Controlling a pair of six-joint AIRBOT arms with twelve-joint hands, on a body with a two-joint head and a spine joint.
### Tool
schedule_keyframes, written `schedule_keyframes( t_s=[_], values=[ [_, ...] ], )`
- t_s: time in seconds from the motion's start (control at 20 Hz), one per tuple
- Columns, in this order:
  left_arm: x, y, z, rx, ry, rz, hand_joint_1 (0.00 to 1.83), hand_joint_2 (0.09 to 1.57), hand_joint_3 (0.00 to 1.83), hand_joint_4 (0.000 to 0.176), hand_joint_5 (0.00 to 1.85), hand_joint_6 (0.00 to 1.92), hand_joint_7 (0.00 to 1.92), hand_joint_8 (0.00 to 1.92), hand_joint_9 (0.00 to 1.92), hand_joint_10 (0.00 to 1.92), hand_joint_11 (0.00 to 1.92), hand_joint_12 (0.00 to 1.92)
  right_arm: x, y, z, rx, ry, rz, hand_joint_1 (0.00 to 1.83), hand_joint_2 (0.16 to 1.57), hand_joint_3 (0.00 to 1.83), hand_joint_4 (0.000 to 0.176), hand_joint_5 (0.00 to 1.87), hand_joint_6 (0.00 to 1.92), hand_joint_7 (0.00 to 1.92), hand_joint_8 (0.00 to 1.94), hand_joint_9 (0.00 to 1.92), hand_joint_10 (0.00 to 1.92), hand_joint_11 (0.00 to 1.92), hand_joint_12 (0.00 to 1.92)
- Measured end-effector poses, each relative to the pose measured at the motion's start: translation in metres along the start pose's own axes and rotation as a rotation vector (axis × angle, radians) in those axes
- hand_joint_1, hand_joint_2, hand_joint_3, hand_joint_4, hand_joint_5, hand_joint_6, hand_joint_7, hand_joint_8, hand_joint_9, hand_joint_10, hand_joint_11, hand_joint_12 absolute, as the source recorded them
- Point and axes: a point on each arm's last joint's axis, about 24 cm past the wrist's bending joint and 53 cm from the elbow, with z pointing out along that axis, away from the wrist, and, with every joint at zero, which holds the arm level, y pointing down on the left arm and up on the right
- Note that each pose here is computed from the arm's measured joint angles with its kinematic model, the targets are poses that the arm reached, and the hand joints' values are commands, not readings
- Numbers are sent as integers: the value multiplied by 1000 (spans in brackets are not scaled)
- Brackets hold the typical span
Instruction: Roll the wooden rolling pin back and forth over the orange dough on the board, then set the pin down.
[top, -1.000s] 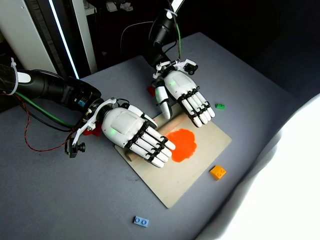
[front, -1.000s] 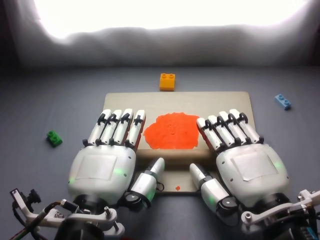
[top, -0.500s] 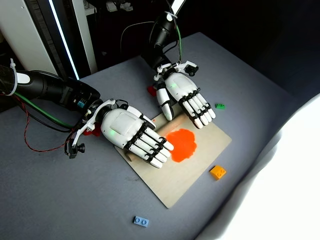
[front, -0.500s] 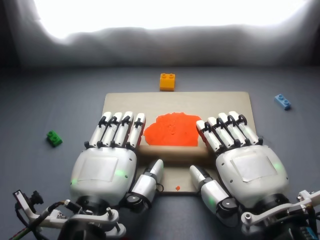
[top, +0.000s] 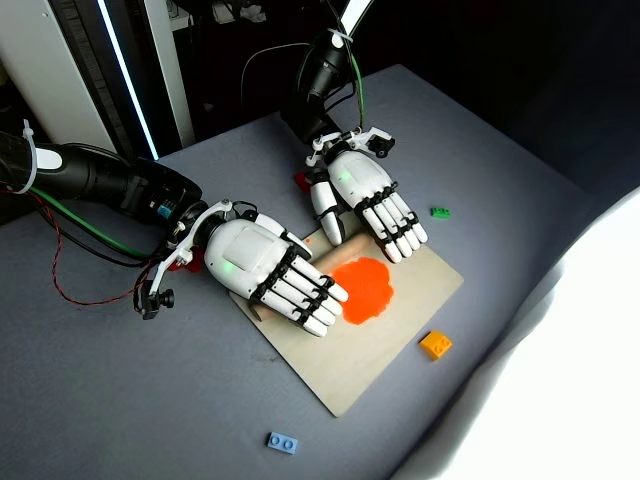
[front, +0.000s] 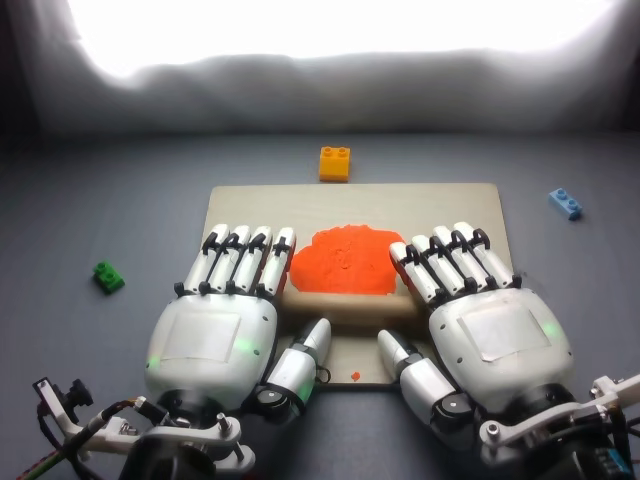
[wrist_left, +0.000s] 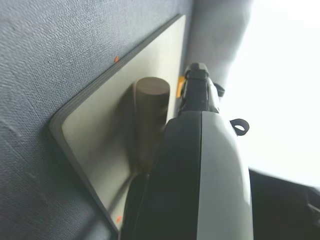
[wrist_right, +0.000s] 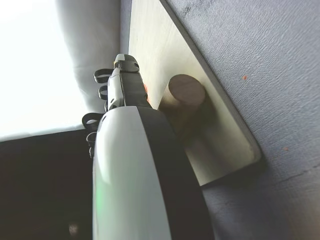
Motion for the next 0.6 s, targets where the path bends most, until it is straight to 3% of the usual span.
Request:
schedule_keyframes(
  t_s=[0.6],
  values=[
    [0,-4,10,23,1,5,0,1471,0,0,23,7,75,10,42,14,19,11,-9,-1,10,-2,-28,-5,0,1519,5,0,163,19,169,24,95,34,20,11]
  ],
)
